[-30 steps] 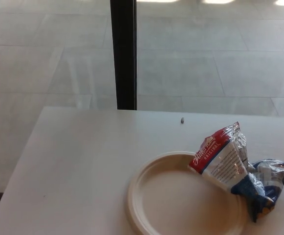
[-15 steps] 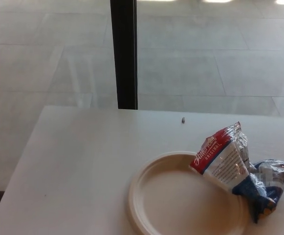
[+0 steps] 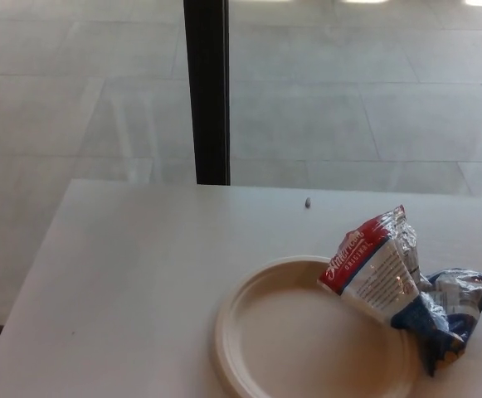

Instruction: The robot uses its right hand to pick up a bag of sunflower seeds kept in the middle of the desk and tilts it over a plate kept next to it to pour out a few seeds and then puts the bag of seeds back on the desk

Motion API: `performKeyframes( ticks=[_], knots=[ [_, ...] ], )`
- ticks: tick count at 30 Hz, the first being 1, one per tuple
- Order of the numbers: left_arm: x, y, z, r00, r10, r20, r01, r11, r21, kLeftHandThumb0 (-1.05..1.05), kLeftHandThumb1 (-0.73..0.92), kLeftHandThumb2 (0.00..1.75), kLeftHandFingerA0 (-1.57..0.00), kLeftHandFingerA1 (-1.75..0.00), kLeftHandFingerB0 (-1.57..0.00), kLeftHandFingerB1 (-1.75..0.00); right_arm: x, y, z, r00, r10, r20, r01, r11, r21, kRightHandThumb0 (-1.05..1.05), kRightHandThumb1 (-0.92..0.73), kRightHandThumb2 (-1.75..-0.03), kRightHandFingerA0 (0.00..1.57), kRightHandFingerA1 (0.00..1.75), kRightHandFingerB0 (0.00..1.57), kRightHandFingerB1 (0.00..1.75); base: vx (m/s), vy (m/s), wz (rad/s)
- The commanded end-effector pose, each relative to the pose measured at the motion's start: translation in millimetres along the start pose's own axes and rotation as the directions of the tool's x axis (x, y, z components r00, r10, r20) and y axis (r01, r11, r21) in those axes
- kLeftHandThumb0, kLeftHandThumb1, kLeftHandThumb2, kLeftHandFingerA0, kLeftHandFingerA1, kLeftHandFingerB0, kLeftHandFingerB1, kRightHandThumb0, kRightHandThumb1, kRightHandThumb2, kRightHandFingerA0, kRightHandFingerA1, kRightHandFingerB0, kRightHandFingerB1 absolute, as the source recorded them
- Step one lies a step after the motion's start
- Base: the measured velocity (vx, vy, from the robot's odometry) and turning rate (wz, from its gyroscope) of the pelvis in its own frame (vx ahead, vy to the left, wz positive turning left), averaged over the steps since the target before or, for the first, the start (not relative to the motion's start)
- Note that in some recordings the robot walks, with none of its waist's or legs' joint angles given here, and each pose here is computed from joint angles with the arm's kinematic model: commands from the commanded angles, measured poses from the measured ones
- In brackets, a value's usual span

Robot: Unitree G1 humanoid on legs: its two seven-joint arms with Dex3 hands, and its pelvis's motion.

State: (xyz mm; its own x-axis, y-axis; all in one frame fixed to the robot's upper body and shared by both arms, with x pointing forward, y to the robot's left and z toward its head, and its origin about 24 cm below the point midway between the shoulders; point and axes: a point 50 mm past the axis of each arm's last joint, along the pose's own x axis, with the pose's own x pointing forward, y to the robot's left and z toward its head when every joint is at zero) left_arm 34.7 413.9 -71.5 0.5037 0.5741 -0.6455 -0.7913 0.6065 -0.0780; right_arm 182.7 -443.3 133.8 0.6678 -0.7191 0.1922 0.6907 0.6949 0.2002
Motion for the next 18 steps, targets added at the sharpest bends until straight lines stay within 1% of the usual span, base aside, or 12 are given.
performKeyframes(
  ticks=[1, 2, 3, 4, 5, 6, 7, 10, 13, 16, 17, 18],
  knots=[
    [-3.3, 5.0, 8.5, 0.998, -0.042, 0.036, 0.039, 0.996, 0.083, -0.71, 0.76, 0.63, -0.46, -0.53, -0.37, -0.38, -16.4, 111.7, 8.2, 0.827, 0.553, -0.102, -0.548, 0.752, -0.366, -0.75, -0.67, -0.77, 0.0, 0.0, 0.0, 0.14, 0.0, 0.0, 0.0],
    [-3.8, 6.0, 7.3, 0.999, -0.036, 0.03, 0.034, 0.995, 0.093, -0.71, 0.59, 0.98, -0.4, -0.6, -0.29, -0.51, -21.0, 123.7, 1.1, 0.796, 0.587, -0.149, -0.582, 0.672, -0.459, -0.95, -0.66, -0.96, 0.0, 0.07, 0.0, 0.01, 0.0, 0.0, 0.0],
    [-3.8, 6.1, 7.0, 0.999, -0.034, 0.029, 0.031, 0.995, 0.092, -0.71, 0.75, 0.63, -0.47, -0.53, -0.38, -0.39, -23.6, 130.9, -4.2, 0.771, 0.61, -0.183, -0.612, 0.632, -0.475, -0.93, -0.64, -0.95, 0.0, 0.07, 0.0, 0.02, 0.0, 0.0, 0.0],
    [-3.3, 5.1, 6.2, 0.999, -0.035, 0.026, 0.033, 0.996, 0.078, -0.71, 0.59, 0.98, -0.42, -0.63, -0.32, -0.52, -29.9, 146.0, -14.0, 0.724, 0.65, -0.23, -0.658, 0.551, -0.514, -0.96, -0.62, -0.93, 0.0, 0.05, 0.09, 0.05, 0.0, 0.0, 0.0],
    [-3.2, 4.8, 6.4, 0.999, -0.036, 0.027, 0.034, 0.996, 0.078, -0.71, 0.59, 0.98, -0.42, -0.63, -0.32, -0.52, -29.9, 146.4, -13.7, 0.724, 0.65, -0.23, -0.657, 0.55, -0.515, -0.96, -0.62, -0.93, 0.0, 0.05, 0.09, 0.05, 0.0, 0.0, 0.0],
    [-3.0, 4.4, 6.4, 0.999, -0.036, 0.027, 0.034, 0.996, 0.078, -0.7, 0.75, 0.63, -0.46, -0.55, -0.38, -0.39, -31.2, 148.4, -15.9, 0.715, 0.658, -0.236, -0.663, 0.532, -0.528, -1.0, -0.63, -0.97, 0.0, 0.05, 0.11, 0.05, 0.0, 0.0, 0.0],
    [-2.9, 4.1, 6.4, 0.999, -0.038, 0.024, 0.036, 0.996, 0.08, -0.7, 0.76, 0.62, -0.45, -0.55, -0.39, -0.39, -38.3, 157.2, -26.7, 0.686, 0.672, -0.281, -0.68, 0.454, -0.575, -1.04, -0.65, -0.99, 0.0, 0.01, 0.1, 0.05, 0.0, 0.0, 0.0],
    [-3.2, 4.7, 6.3, 0.999, -0.039, 0.021, 0.037, 0.995, 0.088, -0.69, 0.76, 0.64, -0.45, -0.55, -0.4, -0.39, -44.6, 162.4, -34.4, 0.657, 0.687, -0.312, -0.704, 0.408, -0.581, -1.05, -0.66, -1.0, 0.0, 0.05, 0.09, 0.02, 0.0, 0.0, 0.0],
    [-4.0, 6.6, 5.7, 0.999, -0.035, 0.013, 0.033, 0.994, 0.099, -0.72, 0.74, 0.63, -0.46, -0.55, -0.41, -0.39, -55.4, 168.2, -52.4, 0.611, 0.692, -0.385, -0.751, 0.351, -0.56, -1.05, -0.64, -1.0, 0.0, 0.0, 0.09, 0.03, 0.0, 0.0, 0.0],
    [-4.1, 6.8, 3.7, 1.0, -0.025, 0.005, 0.024, 0.995, 0.096, -0.71, 0.74, 0.63, -0.48, -0.53, -0.41, -0.39, -57.0, 170.2, -59.3, 0.588, 0.686, -0.428, -0.762, 0.294, -0.577, -0.98, -0.61, -1.01, 0.0, 0.03, 0.11, 0.17, 0.0, 0.0, 0.0],
    [-4.1, 6.8, 3.6, 1.0, -0.024, 0.007, 0.023, 0.995, 0.097, -0.71, 0.74, 0.63, -0.48, -0.53, -0.41, -0.39, -57.0, 170.7, -61.0, 0.585, 0.682, -0.439, -0.76, 0.273, -0.59, -0.98, -0.61, -1.01, 0.0, 0.03, 0.11, 0.17, 0.0, 0.0, 0.0],
    [-4.6, 7.4, 3.3, 1.0, -0.027, 0.004, 0.027, 0.994, 0.102, -0.7, 0.75, 0.63, -0.47, -0.53, -0.4, -0.39, -56.0, 171.1, -64.5, 0.57, 0.683, -0.457, -0.758, 0.224, -0.612, -0.95, -0.6, -1.0, 0.0, 0.06, 0.12, 0.23, 0.0, 0.0, 0.0]
  ],
)
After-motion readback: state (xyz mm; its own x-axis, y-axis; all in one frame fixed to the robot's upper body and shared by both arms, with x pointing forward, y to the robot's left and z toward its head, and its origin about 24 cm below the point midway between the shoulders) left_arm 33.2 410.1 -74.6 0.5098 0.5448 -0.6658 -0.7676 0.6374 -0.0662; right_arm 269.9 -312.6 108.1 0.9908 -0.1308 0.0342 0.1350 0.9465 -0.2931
